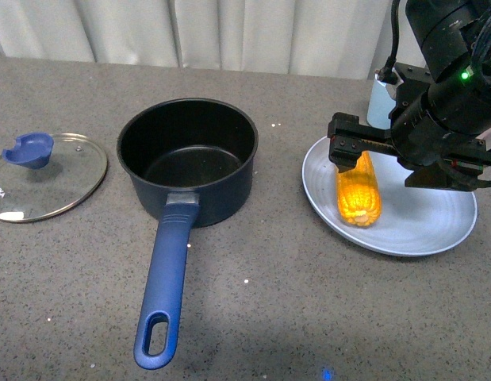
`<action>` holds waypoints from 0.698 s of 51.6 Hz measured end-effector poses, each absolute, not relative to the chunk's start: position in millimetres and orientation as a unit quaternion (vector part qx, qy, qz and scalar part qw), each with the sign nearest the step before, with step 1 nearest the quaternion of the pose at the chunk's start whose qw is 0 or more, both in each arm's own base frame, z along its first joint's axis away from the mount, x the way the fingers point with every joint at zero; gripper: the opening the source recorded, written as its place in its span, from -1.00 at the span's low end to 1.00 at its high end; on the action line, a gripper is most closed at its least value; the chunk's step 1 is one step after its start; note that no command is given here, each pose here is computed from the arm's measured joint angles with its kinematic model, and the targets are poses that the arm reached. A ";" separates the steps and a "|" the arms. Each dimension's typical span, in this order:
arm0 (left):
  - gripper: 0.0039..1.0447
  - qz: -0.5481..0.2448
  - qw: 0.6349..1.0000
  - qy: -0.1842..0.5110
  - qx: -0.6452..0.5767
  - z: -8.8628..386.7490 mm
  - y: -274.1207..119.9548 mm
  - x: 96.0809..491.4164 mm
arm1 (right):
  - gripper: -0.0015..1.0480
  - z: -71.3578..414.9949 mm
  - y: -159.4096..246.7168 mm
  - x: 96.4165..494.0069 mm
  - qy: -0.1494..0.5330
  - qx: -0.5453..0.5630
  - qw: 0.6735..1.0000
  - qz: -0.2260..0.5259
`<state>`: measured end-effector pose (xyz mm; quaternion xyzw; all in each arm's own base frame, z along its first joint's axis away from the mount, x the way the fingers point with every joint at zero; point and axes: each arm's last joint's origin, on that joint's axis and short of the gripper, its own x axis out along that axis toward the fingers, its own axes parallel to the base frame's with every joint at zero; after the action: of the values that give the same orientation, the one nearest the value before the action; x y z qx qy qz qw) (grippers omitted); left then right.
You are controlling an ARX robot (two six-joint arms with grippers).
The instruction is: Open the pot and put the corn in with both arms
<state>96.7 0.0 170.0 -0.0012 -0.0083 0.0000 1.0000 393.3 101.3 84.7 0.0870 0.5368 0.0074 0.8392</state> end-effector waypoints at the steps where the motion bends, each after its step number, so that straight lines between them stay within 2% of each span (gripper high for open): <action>1: 0.88 0.000 1.000 -0.008 -0.001 169.9 0.0 96.8 | 0.83 83.5 101.5 393.9 0.539 0.087 0.838 0.007; 15: 0.88 0.000 1.000 -0.008 -0.001 169.9 0.0 96.8 | 0.82 77.7 102.9 396.0 0.547 0.086 0.833 0.008; 20: 0.88 0.000 1.000 -0.008 -0.001 170.0 0.0 96.7 | 0.55 77.8 103.3 396.2 0.547 0.088 0.833 0.009; 31: 0.88 0.000 1.000 -0.008 -0.001 169.9 0.0 96.8 | -0.27 78.1 104.4 396.1 0.548 0.091 0.831 0.016; 36: 0.88 0.000 1.000 -0.008 -0.001 170.0 0.0 96.7 | -0.55 78.2 104.7 396.1 0.549 0.096 0.830 0.023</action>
<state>96.7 0.0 170.0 -0.0012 -0.0083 0.0000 1.0000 396.1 104.7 78.2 0.0960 0.5494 0.0228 0.8297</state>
